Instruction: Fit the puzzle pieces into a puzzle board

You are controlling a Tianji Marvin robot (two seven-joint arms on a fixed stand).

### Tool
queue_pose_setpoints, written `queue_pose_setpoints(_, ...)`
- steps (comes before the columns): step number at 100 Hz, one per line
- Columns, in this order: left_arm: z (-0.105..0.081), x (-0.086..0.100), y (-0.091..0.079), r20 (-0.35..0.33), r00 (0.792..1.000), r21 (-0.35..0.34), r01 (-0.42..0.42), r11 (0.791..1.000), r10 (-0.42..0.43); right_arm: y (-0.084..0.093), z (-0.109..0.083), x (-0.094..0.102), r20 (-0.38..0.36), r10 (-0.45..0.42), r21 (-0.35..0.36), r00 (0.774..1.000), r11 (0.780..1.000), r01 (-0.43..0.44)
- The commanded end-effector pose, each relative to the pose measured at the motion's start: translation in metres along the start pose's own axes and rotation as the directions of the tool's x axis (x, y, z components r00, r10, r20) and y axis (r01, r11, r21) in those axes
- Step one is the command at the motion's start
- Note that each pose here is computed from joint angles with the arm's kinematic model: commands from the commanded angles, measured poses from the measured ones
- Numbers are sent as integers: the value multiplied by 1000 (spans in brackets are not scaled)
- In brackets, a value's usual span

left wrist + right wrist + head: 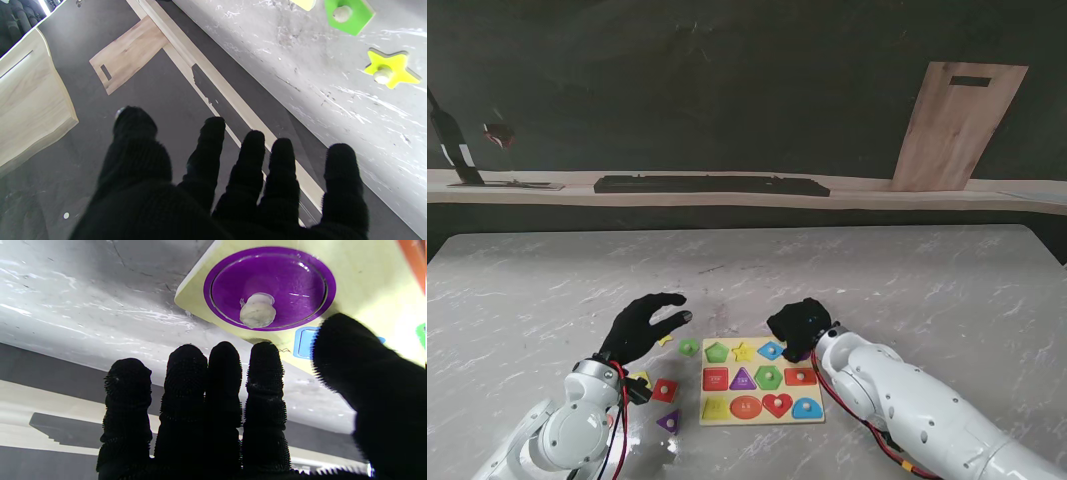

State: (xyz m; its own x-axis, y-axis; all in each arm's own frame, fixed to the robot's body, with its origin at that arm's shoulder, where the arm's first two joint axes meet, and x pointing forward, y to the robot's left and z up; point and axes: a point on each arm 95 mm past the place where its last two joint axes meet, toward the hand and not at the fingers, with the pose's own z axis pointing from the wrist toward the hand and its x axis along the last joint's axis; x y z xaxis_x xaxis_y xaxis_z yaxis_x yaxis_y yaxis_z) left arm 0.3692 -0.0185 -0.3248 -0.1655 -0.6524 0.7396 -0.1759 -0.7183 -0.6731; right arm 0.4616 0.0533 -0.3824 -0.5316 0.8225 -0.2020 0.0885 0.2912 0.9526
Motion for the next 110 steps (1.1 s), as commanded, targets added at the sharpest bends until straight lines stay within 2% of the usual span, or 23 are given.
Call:
queue_pose_setpoints(1, -1, 1, 1, -2, 1000, -3, 4, 1000, -4, -20, -9, 2, -2, 1, 36, 1000, 999, -1)
queue_pose_setpoints(22, 0, 1, 1, 0, 1000, -4, 3, 1000, -3, -14, -11, 3, 16, 22, -14, 1000, 1000, -22)
queue_pose_setpoints(46, 0, 1, 1, 1, 1000, -5, 3, 1000, -3, -5, -17, 3, 43, 86, -74, 995, 994, -83)
queue_pose_setpoints(57, 0, 1, 2, 2, 1000, -6, 3, 1000, -3, 0, -23, 4, 47, 144, -115, 989, 984, -138)
queue_pose_setpoints(67, 0, 1, 2, 3, 1000, -8, 1, 1000, -1, 7, -30, 5, 37, 215, -162, 976, 965, -206)
queue_pose_setpoints(76, 0, 1, 2, 4, 1000, -9, 0, 1000, 0, 13, -36, 7, 23, 307, -207, 951, 932, -296)
queue_pose_setpoints(87, 1, 1, 2, 5, 1000, -13, 1, 1000, -1, 23, -45, 10, -8, 428, -250, 904, 874, -416)
queue_pose_setpoints(100, 2, 1, 3, 6, 1000, -26, 2, 1000, -2, 31, -54, 12, -73, 567, -300, 821, 772, -560)
queue_pose_setpoints(110, 2, 1, 4, 7, 1000, -31, 1, 1000, -1, 36, -62, 12, -132, 633, -340, 763, 694, -635)
